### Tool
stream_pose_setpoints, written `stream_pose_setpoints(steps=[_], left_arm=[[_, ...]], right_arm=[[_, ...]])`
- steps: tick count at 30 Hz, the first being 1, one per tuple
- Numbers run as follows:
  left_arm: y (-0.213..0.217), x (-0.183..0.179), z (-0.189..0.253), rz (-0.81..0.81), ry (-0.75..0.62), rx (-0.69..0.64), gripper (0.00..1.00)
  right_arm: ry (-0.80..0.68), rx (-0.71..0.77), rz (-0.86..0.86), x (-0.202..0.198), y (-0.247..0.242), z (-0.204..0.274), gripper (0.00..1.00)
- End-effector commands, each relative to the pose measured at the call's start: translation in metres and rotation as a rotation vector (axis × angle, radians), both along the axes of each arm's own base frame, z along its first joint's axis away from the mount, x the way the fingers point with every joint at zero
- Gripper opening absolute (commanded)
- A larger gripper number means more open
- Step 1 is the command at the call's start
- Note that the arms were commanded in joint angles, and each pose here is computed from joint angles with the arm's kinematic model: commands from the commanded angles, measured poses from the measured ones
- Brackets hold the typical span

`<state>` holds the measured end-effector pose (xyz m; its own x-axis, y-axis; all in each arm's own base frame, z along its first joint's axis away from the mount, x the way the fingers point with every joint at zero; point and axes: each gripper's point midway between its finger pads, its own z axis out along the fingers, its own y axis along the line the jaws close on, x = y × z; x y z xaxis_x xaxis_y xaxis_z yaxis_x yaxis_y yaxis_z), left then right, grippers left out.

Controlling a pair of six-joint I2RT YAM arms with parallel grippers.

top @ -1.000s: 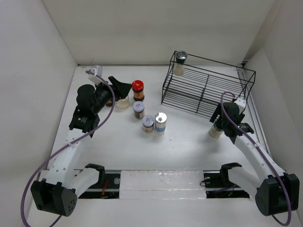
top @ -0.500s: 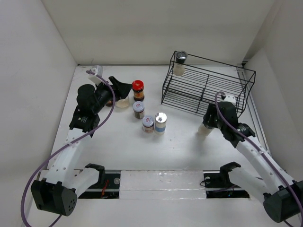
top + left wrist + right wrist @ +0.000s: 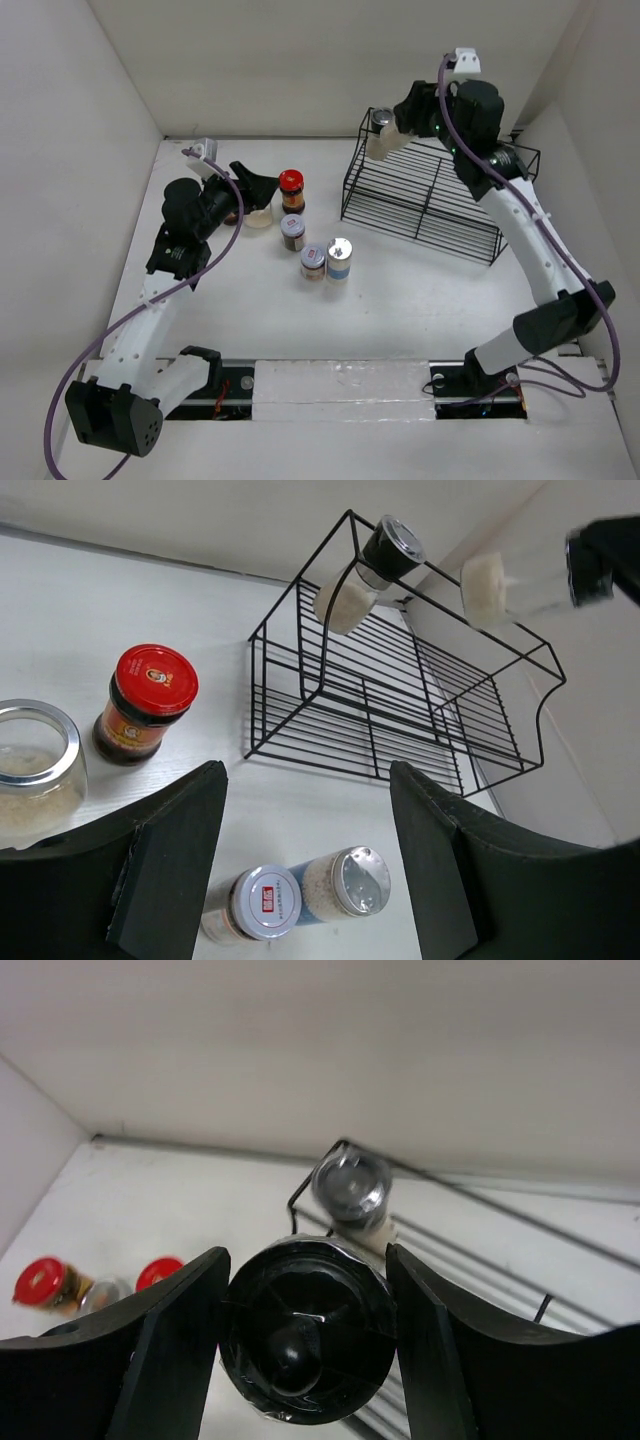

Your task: Organize the condiment bottles

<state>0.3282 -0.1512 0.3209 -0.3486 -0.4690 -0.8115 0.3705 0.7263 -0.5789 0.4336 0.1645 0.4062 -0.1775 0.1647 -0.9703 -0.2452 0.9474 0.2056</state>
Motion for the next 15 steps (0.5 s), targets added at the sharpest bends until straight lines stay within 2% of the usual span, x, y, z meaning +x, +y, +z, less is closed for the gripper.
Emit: stream_pose_setpoints(steps=[1, 4, 9, 15], left_arm=[[-0.001, -0.007, 0.021, -0.009, -0.075, -0.02, 0.62], [-0.001, -0.007, 0.018, -0.01, -0.069, -0.01, 0.62], [-0.001, -0.007, 0.018, -0.01, -0.069, -0.01, 0.62], [-0.001, -0.005, 0.018, -0.01, -0.06, -0.008, 0.62]], right_arm=[[-0.193, -0.003, -0.013, 0.025, -0.025, 0.073, 0.58], [-0.167, -0.025, -0.004, 0.051, -0.034, 0.076, 0.58], [-0.109, -0.062, -0.015, 0.083, -0.045, 0.055, 0.58], [-0.059, -0.08, 0.01, 0.097, -0.043, 0.033, 0.57]])
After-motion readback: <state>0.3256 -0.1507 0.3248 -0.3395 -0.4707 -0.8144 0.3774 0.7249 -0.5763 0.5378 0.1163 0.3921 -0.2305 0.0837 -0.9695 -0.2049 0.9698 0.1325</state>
